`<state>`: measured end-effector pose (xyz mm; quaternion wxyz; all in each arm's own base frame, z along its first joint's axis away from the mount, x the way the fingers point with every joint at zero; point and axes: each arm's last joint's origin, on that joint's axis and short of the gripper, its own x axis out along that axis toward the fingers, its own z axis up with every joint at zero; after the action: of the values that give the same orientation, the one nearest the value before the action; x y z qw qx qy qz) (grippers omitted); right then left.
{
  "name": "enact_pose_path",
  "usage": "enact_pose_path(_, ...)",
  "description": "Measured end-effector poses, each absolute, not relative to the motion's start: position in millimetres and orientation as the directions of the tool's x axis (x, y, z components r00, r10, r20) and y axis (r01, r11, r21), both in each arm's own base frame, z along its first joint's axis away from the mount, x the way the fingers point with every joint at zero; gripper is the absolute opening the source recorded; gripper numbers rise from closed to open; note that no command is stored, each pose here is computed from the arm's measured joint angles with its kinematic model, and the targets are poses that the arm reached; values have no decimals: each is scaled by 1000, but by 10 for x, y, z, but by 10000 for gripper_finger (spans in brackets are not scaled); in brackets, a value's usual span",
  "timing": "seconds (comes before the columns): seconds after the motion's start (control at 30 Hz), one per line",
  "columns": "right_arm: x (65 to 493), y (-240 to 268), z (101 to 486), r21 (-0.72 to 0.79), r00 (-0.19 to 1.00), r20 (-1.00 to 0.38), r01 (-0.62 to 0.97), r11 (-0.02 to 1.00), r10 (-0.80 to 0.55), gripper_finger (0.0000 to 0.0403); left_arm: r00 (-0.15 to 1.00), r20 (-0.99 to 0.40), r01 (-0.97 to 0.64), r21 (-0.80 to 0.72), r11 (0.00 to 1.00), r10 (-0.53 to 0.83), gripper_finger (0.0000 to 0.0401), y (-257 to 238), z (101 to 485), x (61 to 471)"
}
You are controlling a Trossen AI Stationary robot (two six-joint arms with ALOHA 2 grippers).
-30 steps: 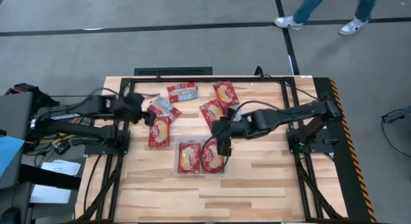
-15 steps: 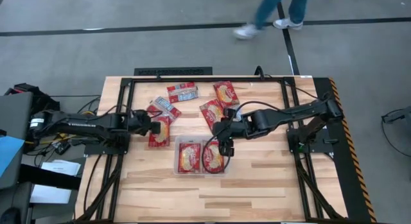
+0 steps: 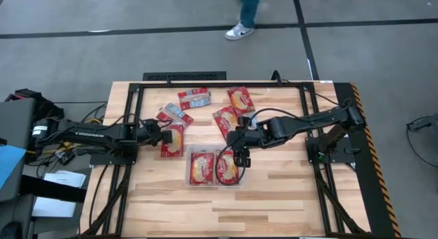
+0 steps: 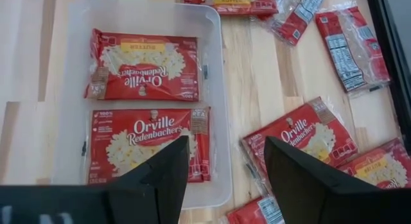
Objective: Sort popcorn bags into baskets
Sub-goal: Put the red popcorn bag into the transparent bin
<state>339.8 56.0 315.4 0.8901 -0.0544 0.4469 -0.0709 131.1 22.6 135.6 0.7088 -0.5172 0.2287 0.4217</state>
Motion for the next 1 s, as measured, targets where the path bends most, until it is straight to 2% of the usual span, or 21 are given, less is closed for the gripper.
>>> enact_pose_path(0.13, 3400, 561, 3155, -159, 592, -787, 79, 984, -175, 225, 523, -777, -843, -532, 79, 349, 251, 214, 1198, 1298)
enact_pose_path(0.23, 3406, 566, 3158, -158, 598, -782, 79, 984, -173, 225, 499, -789, -854, -519, 47, 358, 219, 200, 1111, 1284)
enact_pose_path(0.33, 3409, 566, 3161, -157, 601, -780, 79, 984, -173, 222, 490, -790, -860, -507, 55, 369, 159, 197, 1087, 1301)
enact_pose_path(0.5, 3421, 569, 3169, -152, 613, -772, 82, 985, -170, 212, 502, -782, -855, -512, 78, 369, 32, 200, 1062, 1351)
enact_pose_path(0.53, 3422, 569, 3170, -152, 614, -770, 83, 985, -170, 210, 497, -786, -858, -507, 75, 368, 19, 200, 1058, 1353)
enact_pose_path(0.67, 3429, 570, 3176, -142, 621, -765, 93, 986, -169, 203, 503, -781, -846, -533, 25, 369, 13, 200, 1054, 1363)
enact_pose_path(0.73, 3444, 573, 3187, -119, 636, -754, 116, 986, -166, 199, 536, -764, -825, -565, 30, 358, 6, 192, 1106, 1388)
enact_pose_path(0.83, 3470, 578, 3209, -88, 663, -732, 140, 986, -160, 196, 609, -712, -775, -629, 68, 350, 5, 184, 1291, 1478)
enact_pose_path(1.0, 3534, 543, 3259, 29, 716, -685, 207, 978, -131, 202, 691, -595, -694, -705, 146, 411, 2, 206, 1752, 1573)
